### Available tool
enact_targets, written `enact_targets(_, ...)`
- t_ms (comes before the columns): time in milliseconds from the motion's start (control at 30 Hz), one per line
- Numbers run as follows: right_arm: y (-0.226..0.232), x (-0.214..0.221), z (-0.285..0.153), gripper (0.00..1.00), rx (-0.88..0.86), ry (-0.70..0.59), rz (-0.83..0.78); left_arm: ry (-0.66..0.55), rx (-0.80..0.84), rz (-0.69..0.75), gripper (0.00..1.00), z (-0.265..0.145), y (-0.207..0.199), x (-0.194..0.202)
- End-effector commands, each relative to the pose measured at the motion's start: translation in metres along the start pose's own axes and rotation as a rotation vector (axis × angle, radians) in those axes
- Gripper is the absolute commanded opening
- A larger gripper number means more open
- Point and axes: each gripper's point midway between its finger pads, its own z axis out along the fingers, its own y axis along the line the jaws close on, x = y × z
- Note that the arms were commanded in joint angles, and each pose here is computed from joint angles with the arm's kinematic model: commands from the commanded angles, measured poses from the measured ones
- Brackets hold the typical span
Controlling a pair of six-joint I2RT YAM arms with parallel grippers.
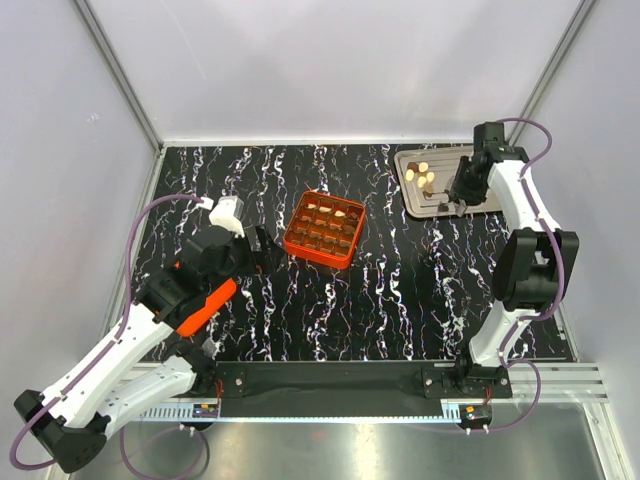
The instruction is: Pack the chocolate
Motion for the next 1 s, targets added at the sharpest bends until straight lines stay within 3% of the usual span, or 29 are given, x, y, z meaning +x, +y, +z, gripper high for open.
enact_targets(0,0.024,-0.020,-0.030,0.38,-0.100,-0.074,0.008,-0.070,0.019,0.003,0.99,-0.004,-0.007,-0.020)
enact_targets(200,0.090,-0.010,-0.065,0.38,-0.265,-0.109,-0.063,-0.077,0.012,0.009,0.99,-0.005,-0.006,-0.024)
enact_targets(333,0.168,0.024,-0.095,0.38,-0.401,-0.107,-0.179,-0.088,0.010,0.008,0.99,-0.005,-0.007,-0.027)
enact_targets(567,0.240,0.076,-0.116,0.38,-0.517,-0.078,-0.293,-0.084,0.011,0.010,0.99,-0.007,-0.007,-0.027)
enact_targets(967,0.253,0.126,-0.103,0.38,-0.477,-0.005,-0.366,-0.092,0.016,0.003,0.99,-0.012,-0.005,-0.025)
